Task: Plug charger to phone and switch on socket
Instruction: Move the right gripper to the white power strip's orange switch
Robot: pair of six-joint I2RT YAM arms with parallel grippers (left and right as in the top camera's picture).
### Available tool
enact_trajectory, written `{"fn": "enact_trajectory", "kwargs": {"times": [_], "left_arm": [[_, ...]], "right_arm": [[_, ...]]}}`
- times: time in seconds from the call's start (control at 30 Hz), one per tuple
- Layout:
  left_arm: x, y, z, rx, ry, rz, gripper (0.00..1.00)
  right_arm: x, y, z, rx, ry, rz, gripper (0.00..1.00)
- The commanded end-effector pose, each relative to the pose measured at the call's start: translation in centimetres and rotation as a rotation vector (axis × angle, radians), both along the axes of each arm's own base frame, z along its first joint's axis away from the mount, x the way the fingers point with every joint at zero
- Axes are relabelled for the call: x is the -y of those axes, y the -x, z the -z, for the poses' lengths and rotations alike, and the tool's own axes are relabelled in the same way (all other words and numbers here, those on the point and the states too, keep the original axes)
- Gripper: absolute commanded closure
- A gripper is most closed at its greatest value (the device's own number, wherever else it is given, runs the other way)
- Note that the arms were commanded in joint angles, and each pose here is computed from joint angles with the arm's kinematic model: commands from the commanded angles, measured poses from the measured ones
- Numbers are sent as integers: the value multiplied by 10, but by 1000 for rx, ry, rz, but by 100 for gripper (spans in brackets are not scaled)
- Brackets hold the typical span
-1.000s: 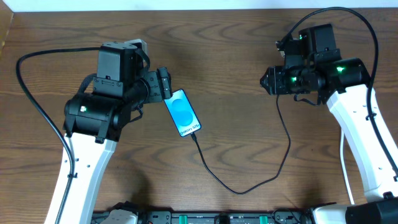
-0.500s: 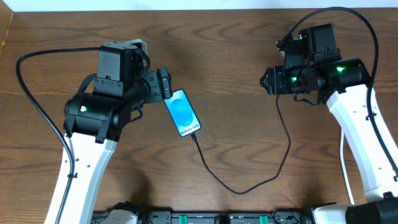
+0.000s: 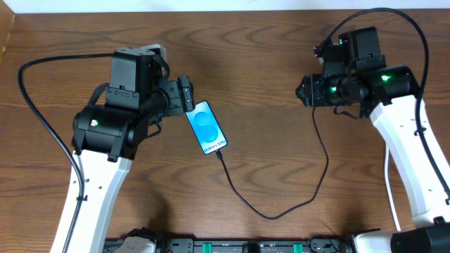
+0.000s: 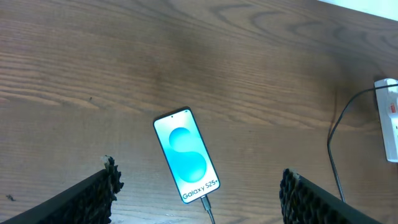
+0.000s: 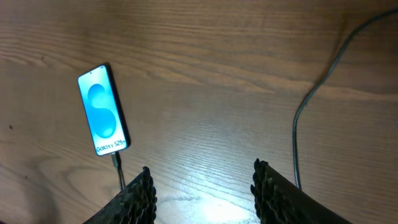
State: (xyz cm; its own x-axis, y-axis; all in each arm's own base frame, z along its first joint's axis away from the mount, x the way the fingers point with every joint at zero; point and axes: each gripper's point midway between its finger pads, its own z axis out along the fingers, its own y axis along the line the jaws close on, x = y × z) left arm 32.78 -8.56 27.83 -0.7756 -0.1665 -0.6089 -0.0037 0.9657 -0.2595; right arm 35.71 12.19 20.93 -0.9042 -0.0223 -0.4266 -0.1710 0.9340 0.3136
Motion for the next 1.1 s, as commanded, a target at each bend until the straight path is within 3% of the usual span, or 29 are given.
{"fn": "enact_trajectory", "kwargs": {"times": [0.0,0.33,0.77,0.9,1.07], "left_arm": [[-4,-1,-4,14,-18,-1,15],[-4,0,-4,13,-18,-1,15],[-4,-1,-4,13,-18,-1,15],[-4,-1,-4,13,-18,-1,15],[-4,-1,-4,13,-18,-1,15]], "right_arm": [[12,-3,-9,23,7,20,51],[93,-21,-11,36,8,238,50],[237,-26,-23,136,-21,583,74],[265,-36,-27,186,-52,628,82],[280,-56,-24,133,-56,631,92]]}}
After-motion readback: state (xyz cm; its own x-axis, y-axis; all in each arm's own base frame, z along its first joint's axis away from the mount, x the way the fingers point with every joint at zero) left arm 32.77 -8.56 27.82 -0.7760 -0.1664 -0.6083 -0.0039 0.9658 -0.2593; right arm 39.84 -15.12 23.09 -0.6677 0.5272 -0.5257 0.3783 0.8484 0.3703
